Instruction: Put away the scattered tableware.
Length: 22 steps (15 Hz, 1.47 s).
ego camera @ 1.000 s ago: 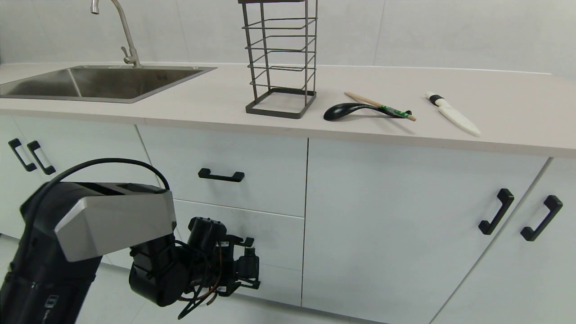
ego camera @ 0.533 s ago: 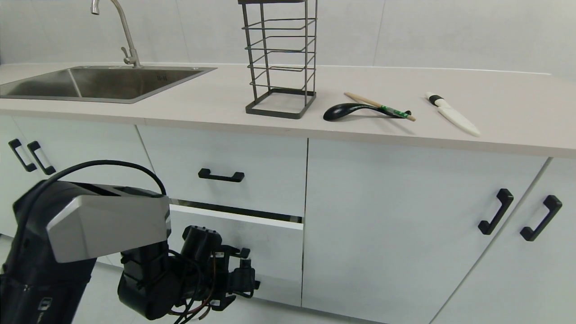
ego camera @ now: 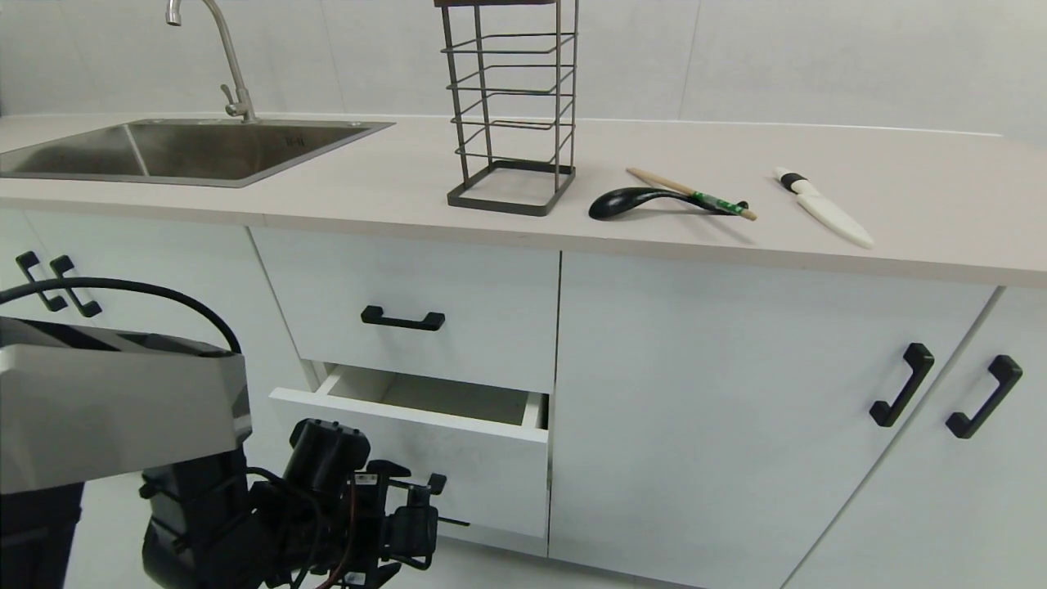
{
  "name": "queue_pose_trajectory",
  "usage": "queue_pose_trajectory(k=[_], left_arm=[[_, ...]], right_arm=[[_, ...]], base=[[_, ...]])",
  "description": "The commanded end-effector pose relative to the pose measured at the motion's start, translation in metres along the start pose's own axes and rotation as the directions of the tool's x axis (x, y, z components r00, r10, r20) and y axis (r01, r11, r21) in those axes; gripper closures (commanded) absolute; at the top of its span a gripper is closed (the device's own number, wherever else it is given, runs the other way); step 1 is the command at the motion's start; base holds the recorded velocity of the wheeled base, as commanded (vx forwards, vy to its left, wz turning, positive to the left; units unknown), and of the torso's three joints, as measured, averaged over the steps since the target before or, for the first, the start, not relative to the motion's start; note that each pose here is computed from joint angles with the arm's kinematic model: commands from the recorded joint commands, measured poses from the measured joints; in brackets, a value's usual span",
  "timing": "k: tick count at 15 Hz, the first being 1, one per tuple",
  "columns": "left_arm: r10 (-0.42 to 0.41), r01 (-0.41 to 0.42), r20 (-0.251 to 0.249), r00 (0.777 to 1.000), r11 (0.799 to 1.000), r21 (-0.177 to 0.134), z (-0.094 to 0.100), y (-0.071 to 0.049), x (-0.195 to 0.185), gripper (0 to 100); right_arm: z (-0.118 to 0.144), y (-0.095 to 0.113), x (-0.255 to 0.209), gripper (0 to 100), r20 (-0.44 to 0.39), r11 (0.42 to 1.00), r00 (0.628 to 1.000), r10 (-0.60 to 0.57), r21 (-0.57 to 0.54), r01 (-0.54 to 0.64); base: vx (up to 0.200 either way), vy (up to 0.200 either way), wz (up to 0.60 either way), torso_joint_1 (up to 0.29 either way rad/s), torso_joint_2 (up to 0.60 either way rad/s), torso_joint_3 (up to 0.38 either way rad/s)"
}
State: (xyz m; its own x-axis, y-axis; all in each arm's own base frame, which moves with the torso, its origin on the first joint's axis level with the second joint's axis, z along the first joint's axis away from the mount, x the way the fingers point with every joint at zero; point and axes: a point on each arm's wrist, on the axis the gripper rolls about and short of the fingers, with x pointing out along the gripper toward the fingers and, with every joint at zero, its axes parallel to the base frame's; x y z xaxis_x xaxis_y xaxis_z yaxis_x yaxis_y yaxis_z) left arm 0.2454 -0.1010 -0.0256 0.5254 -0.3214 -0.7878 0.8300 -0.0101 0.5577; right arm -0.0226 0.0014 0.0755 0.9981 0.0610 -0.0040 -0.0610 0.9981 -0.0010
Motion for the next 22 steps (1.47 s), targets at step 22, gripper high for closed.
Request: queue_pose_trajectory(k=[22], left_arm=[[0.194, -0.193, 0.117, 0.974, 0.981, -0.022, 0.034, 0.039, -0.025, 0]], right_arm=[[0.0, 0.0, 0.0, 100, -0.002, 1.0, 1.0, 0.0, 0.0, 0.0]], base=[[0.0, 0.0, 0.0, 0.0, 0.0, 0.0]])
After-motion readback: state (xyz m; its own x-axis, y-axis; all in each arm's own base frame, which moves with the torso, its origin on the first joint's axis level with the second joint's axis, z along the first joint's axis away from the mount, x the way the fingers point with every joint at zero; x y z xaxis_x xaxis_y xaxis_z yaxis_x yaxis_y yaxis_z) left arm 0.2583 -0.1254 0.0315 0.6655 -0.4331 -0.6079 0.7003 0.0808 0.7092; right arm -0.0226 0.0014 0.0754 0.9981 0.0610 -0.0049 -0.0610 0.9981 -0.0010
